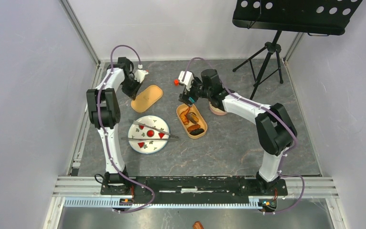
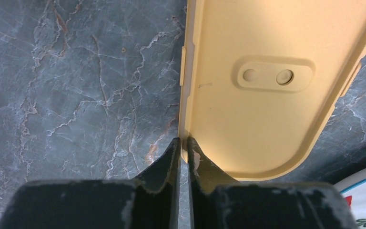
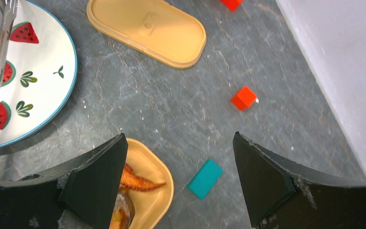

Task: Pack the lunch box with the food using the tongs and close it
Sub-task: Pick up the box lid from the center of the board.

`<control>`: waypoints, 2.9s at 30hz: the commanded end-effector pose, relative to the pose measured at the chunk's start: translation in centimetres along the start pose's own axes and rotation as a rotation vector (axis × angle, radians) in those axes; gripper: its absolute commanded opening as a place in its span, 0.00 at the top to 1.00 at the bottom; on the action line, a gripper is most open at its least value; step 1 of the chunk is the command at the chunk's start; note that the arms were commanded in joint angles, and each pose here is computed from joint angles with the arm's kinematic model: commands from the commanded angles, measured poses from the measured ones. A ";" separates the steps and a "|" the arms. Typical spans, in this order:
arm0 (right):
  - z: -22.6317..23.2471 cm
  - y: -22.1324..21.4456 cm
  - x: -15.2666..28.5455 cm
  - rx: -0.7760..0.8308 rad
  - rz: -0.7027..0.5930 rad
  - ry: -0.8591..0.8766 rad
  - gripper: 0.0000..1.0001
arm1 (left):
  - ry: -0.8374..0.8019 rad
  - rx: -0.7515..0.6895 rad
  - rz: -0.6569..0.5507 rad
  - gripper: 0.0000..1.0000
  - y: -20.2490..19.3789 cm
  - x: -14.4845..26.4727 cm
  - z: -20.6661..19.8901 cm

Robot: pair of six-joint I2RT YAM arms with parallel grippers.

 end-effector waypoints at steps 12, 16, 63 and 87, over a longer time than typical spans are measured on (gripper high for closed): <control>1.1 1.2 -5.8 0.392 -0.159 -0.034 0.13 | -0.175 0.113 -0.091 0.98 2.6 4.0 -2.1; 1.8 1.0 -6.5 0.486 -0.207 -0.055 0.13 | -0.225 0.155 -0.118 0.98 3.2 5.5 -3.1; 0.2 11.1 -5.1 0.248 -0.481 -0.157 1.00 | 0.075 0.003 -0.839 0.22 7.8 25.3 0.8; 2.6 7.2 3.7 -0.425 -0.131 0.317 1.00 | -0.170 -0.517 -0.851 0.41 11.7 23.9 -16.2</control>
Point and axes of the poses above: each gripper's point midway between its finger pads, its own x axis back along the fingers, its own z axis along the line the jaws close on, y = z × x, the point moved 6 cm from there along x, back along the fingers, and after that the axes turned 7 degrees about -x, right-handed, at the moved point
